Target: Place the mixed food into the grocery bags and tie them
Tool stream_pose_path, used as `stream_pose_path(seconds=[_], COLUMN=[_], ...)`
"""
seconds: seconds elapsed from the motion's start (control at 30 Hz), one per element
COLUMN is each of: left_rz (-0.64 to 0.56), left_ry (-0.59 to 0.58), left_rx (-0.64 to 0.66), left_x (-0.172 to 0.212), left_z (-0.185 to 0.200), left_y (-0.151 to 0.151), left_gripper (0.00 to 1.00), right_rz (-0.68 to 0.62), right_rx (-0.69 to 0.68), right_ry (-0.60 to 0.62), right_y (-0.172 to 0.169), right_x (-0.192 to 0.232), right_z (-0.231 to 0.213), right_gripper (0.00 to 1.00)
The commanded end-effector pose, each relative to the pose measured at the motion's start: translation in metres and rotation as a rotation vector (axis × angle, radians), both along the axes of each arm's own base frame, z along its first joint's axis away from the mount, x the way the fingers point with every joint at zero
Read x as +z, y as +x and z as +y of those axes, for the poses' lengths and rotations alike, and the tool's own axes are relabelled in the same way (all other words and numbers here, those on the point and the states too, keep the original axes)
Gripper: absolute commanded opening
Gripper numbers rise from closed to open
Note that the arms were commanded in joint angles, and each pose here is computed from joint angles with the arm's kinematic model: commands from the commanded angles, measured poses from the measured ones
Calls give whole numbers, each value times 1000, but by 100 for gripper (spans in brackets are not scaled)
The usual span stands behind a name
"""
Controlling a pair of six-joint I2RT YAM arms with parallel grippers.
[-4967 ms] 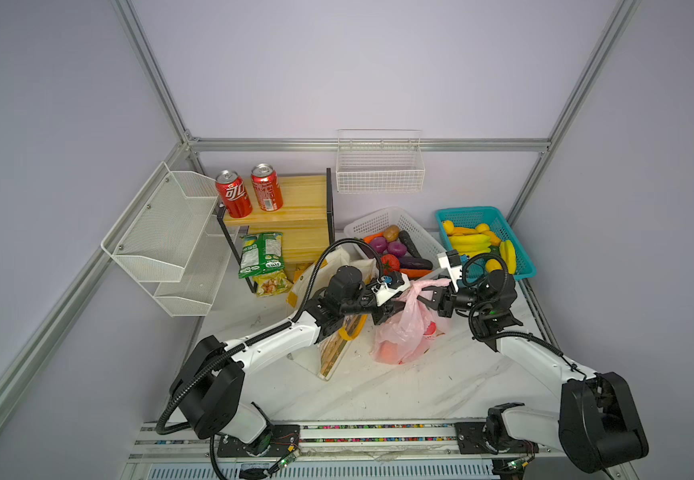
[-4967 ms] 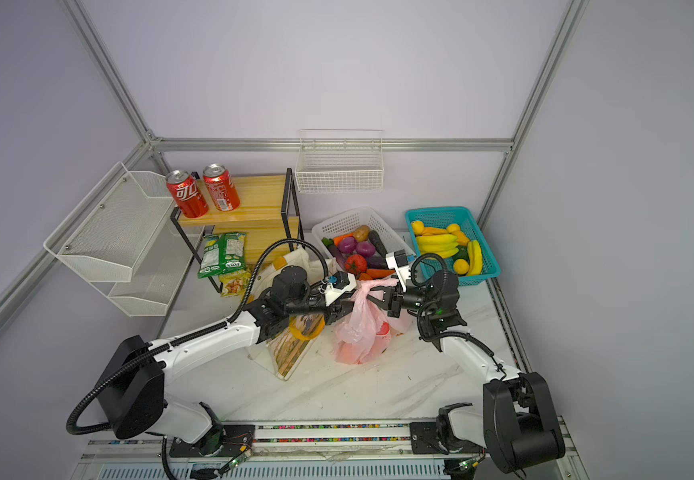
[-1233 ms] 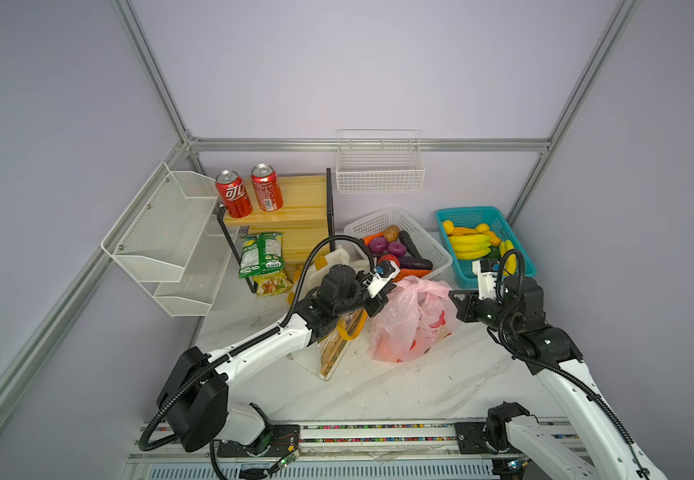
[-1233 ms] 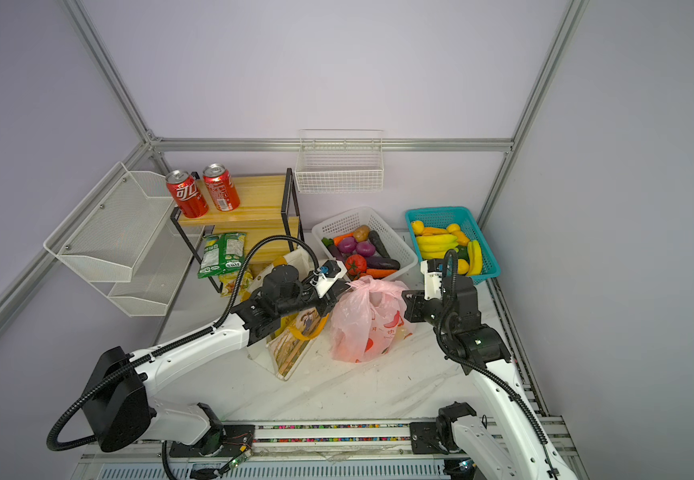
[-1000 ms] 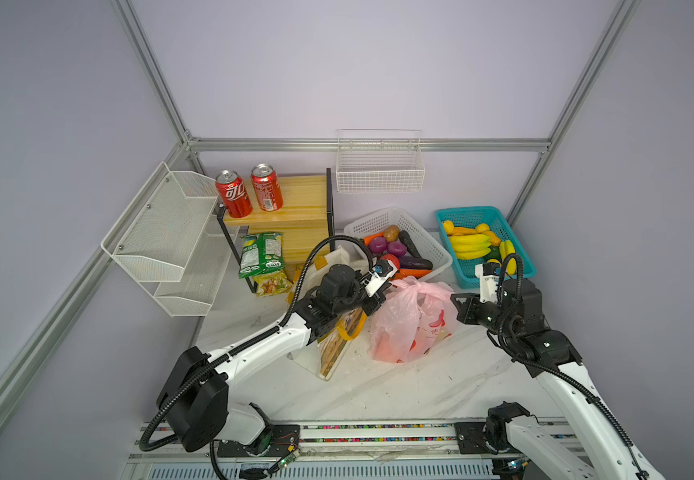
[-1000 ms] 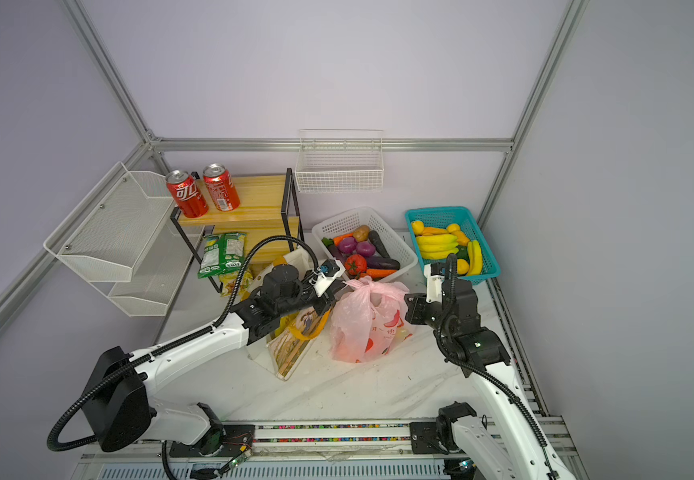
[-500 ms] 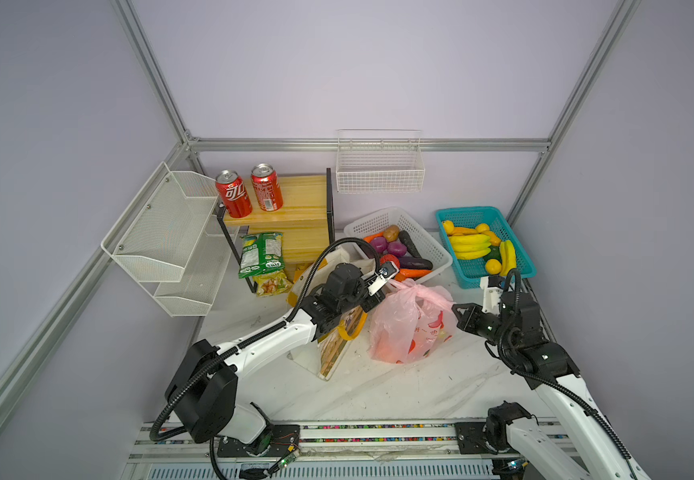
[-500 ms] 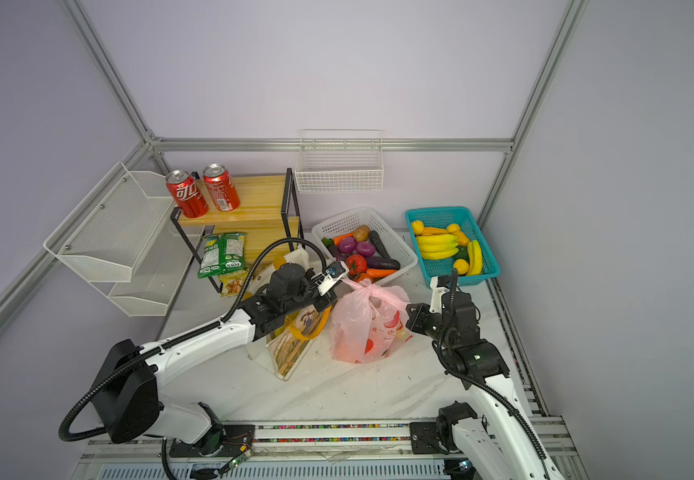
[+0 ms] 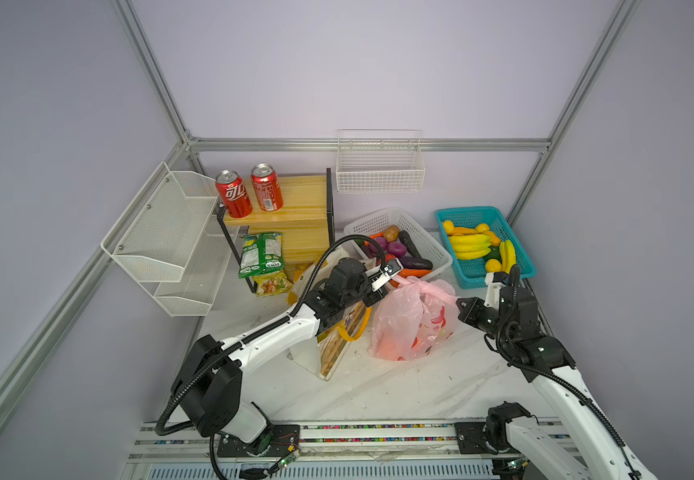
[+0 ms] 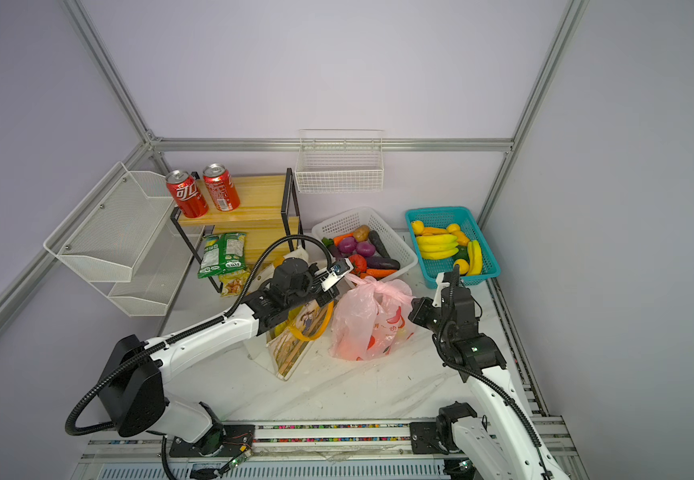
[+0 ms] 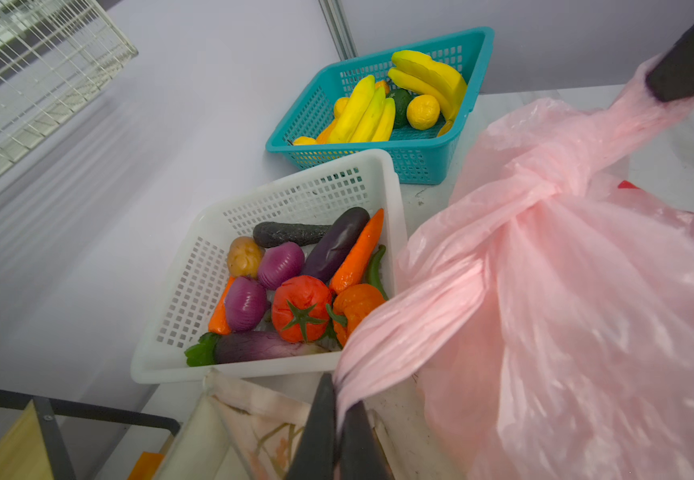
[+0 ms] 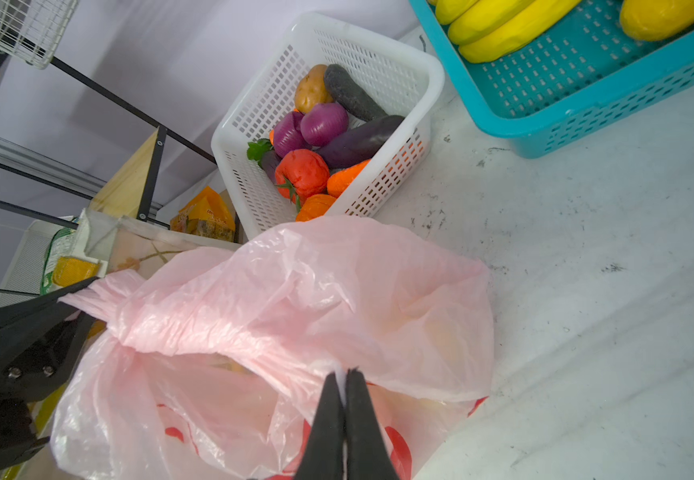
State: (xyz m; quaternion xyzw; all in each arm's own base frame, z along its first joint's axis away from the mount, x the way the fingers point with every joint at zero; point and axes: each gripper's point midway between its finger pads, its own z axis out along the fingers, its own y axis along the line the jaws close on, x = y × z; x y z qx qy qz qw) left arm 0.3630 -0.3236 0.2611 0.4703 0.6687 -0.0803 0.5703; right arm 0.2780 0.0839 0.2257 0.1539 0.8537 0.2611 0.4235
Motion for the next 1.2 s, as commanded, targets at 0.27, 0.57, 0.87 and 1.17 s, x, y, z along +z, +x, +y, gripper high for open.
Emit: stream_pose_path(seconds=[0.27,0.57,0.87,1.17], left_rz=[-128,-105,-61,-45], left_ry=[-18,-106,-121,2], left_rx=[51,11,-17,82], left_x=[54,70,64,23], left_z=[-2,-15,-20,-1], left_y=[24,22,18,30], left_gripper=[0,0,0,0], right_rz=[-4,-113,-62,74], right_rx=[-46,49,90,16], right_ry=[4,-103,-180,-137], right_y=[-11,24,39,13], right_x=[1,56,38,-20], right_z=[-10,1,4,-11], right_gripper=[0,0,0,0])
